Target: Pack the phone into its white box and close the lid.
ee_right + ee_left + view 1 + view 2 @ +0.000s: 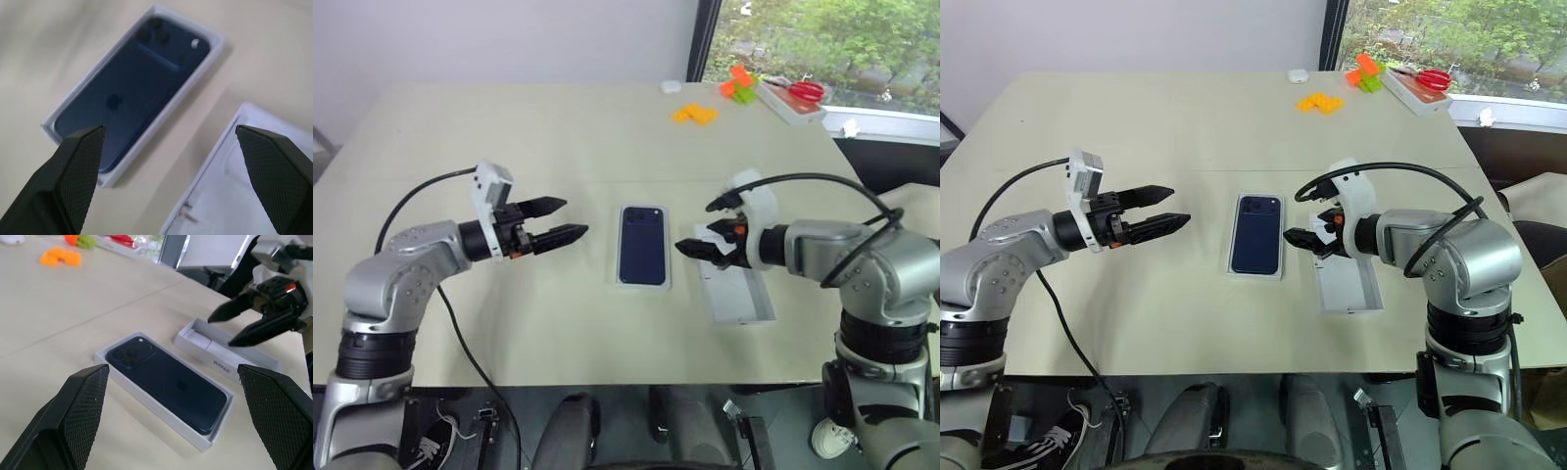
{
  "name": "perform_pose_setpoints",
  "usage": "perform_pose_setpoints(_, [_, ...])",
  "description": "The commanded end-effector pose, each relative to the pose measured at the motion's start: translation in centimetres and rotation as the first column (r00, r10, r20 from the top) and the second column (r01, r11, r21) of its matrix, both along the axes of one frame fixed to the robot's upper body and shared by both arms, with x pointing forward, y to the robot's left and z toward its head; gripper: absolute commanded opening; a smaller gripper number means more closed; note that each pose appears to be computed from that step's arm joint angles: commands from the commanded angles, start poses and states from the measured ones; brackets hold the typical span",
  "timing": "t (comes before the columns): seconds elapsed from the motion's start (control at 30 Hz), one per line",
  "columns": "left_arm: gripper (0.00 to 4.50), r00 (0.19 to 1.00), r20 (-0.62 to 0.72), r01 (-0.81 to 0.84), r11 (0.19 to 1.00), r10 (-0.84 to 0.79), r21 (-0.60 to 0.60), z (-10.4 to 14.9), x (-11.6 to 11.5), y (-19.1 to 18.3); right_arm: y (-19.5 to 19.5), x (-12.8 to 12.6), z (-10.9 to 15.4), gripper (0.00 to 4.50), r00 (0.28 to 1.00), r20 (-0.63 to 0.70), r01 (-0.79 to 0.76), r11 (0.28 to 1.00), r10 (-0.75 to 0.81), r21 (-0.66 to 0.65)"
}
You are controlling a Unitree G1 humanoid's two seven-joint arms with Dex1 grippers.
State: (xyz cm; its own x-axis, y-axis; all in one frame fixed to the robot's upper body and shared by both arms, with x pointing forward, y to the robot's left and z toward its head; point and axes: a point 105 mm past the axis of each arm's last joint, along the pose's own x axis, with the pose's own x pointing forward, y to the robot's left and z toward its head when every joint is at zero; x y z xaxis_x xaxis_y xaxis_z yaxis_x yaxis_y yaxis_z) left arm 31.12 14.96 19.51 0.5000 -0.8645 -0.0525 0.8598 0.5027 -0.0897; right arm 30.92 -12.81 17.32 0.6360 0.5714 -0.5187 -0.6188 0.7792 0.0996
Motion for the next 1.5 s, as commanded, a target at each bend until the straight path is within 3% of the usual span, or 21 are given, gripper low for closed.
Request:
perform_pose_setpoints(0.03, [4.44,0.991,0.136,0.011,0.999,-0.016,0.039,1.0,-0.6,0.0,0.4,-0.1,1.1,4.5,1.0,0.021,-0.021,1.0,0.021,0.015])
perform_pose_setpoints(0.2, [4.44,0.991,0.136,-0.005,1.0,0.006,-0.014,1.0,-0.5,0.2,-0.9,2.0,2.8,4.5,0.99,0.083,0.107,0.993,-0.11,0.047])
perform_pose_setpoints(0.3, [4.44,1.0,0.021,-0.009,0.996,0.011,-0.084,0.1,-0.5,0.5,-0.9,2.6,3.9,4.5,0.974,0.205,0.082,0.994,-0.095,0.069])
perform_pose_setpoints(0.47, [4.44,0.988,-0.149,0.021,0.991,-0.041,-0.129,-1.0,-1.7,0.8,-0.8,2.7,3.0,4.5,0.976,0.183,0.095,0.989,-0.114,0.112])
perform_pose_setpoints(0.7, [4.44,0.992,-0.127,-0.01,0.997,0.0,-0.078,-1.8,-1.5,1.4,-1.5,3.2,2.5,4.5,0.963,0.23,0.108,0.982,-0.143,0.157])
perform_pose_setpoints(0.9, [4.44,0.994,-0.11,-0.015,0.995,0.004,-0.102,-1.5,-1.3,0.6,-2.4,2.8,5.1,4.5,0.829,0.551,-0.037,0.974,-0.095,0.223])
perform_pose_setpoints(1.0, [4.44,0.995,-0.1,-0.023,0.995,0.013,-0.1,-1.3,-1.2,0.7,-2.8,2.4,6.0,4.5,0.826,0.555,-0.077,0.956,-0.098,0.284])
perform_pose_setpoints(1.03, [4.44,0.995,-0.095,-0.025,0.995,0.016,-0.099,-1.3,-1.1,0.7,-2.7,1.7,5.0,4.5,0.817,0.576,-0.11,0.981,-0.002,0.16])
perform_pose_setpoints(1.17, [4.44,0.996,-0.084,-0.01,0.996,0.003,-0.085,-1.6,-1.0,0.1,-3.2,-1.4,2.6,4.5,0.837,0.488,-0.244,0.967,0.247,-0.07])
perform_pose_setpoints(1.37, [4.44,0.997,-0.078,-0.006,0.996,-0.001,-0.093,-1.5,-1.0,-0.3,-4.9,-1.6,2.8,4.5,0.895,0.401,-0.203,0.979,0.196,-0.027])
perform_pose_setpoints(1.5, [4.44,0.996,-0.085,-0.008,0.996,0.001,-0.09,-1.7,-1.0,-0.5,-4.4,-0.5,1.8,4.5,0.989,0.149,0.008,0.998,-0.017,0.059])
